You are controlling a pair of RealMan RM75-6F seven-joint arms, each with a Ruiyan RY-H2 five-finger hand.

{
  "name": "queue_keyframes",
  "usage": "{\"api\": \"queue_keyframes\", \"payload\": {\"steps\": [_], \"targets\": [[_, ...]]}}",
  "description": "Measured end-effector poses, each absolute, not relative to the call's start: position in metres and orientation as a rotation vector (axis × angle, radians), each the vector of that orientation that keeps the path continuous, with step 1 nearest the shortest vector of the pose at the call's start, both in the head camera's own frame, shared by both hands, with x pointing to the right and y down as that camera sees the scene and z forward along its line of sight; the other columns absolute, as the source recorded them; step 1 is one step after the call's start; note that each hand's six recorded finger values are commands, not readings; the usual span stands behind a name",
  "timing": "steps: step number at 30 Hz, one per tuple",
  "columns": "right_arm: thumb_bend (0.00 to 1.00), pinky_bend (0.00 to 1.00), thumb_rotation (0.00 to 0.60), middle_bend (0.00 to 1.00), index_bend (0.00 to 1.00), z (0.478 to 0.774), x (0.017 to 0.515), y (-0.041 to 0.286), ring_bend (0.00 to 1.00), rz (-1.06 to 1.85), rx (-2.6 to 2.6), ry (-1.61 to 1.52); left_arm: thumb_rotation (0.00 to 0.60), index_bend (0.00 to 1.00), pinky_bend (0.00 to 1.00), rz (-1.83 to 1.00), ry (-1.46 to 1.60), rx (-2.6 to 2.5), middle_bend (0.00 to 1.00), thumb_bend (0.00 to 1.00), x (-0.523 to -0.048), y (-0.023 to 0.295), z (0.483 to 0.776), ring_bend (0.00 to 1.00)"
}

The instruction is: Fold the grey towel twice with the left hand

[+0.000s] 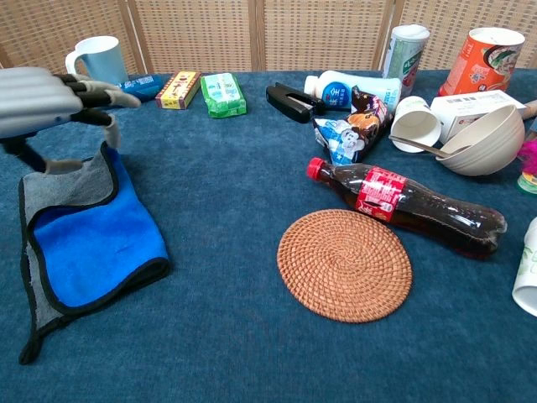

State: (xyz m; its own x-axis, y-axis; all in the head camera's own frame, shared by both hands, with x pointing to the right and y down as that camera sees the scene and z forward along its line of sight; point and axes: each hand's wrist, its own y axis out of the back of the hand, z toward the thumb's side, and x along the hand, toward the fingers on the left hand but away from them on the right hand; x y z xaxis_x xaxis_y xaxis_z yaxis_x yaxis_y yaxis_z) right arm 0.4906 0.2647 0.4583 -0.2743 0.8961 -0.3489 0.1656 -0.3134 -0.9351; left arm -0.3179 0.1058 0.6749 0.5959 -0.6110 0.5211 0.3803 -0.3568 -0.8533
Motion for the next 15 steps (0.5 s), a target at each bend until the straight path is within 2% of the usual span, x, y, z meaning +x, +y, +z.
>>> {"api": "queue_keyframes", "payload": {"steps": [8,15], "targets": [[0.00,0.00,0.600,0.00,0.00,0.458,0.491,0.265,0.00,1.644,-1.398,-1.349,0.600,0.32,0.11,-1.073,0.180,-1.629,0.00,0.44,-0.296,0.090,0.689,0.00],[0.00,0.00,0.600,0.00,0.00,0.459,0.492,0.264,0.00,1.646,-1.400,-1.353,0.600,0.34,0.11,-1.103,0.128,-1.640,0.00,0.44,-0.289,0.089,0.700,0.00]]}}
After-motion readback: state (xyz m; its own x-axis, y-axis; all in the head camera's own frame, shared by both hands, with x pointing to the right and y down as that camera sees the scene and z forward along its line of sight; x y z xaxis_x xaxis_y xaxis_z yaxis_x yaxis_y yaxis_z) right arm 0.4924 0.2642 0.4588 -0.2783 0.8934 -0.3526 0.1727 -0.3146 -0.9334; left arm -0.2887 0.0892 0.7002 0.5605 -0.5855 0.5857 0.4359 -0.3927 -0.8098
